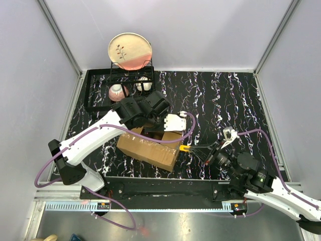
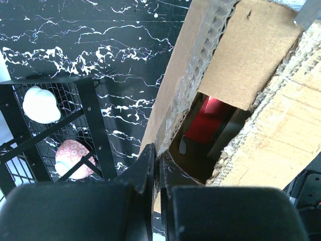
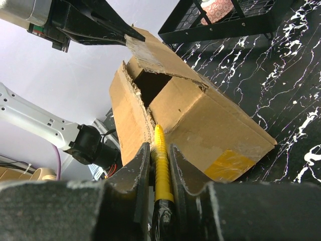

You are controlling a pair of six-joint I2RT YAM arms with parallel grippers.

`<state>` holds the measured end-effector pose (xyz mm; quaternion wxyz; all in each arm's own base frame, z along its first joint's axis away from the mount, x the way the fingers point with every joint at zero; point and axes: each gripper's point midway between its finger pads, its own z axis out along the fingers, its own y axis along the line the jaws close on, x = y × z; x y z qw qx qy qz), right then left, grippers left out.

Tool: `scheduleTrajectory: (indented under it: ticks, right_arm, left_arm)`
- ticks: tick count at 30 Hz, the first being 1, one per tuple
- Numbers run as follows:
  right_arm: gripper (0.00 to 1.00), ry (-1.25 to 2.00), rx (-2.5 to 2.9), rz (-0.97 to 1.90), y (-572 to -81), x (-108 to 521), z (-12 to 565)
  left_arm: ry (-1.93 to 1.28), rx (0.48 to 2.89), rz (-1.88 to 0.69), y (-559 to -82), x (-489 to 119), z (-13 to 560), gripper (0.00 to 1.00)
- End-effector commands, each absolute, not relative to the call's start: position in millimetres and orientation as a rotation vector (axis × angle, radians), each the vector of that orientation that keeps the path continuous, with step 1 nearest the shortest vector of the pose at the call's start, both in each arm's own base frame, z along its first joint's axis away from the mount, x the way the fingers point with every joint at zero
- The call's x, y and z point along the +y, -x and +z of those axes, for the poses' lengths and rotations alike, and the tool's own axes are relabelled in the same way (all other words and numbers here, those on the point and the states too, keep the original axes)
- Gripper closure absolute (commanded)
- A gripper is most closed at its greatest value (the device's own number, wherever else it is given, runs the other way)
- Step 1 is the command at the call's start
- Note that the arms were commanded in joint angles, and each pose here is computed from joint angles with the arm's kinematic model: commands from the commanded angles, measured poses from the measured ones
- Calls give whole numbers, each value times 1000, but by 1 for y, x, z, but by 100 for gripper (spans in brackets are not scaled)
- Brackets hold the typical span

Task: Unpack the express box
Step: Cut the express box at the center of the board.

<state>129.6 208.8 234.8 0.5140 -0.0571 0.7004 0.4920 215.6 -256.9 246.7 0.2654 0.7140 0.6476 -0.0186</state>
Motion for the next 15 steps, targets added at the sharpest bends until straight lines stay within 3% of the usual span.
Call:
scheduleTrajectory:
  ticks: [1, 15]
  right_arm:
    - [100, 105, 1634, 1183, -134, 206, 245]
    - [100, 166, 1722, 1266, -119, 222, 218]
  left_arm:
    - [-1871, 1681, -93, -213, -266, 275, 100]
    - [-1869, 1679, -65, -213, -264, 272, 100]
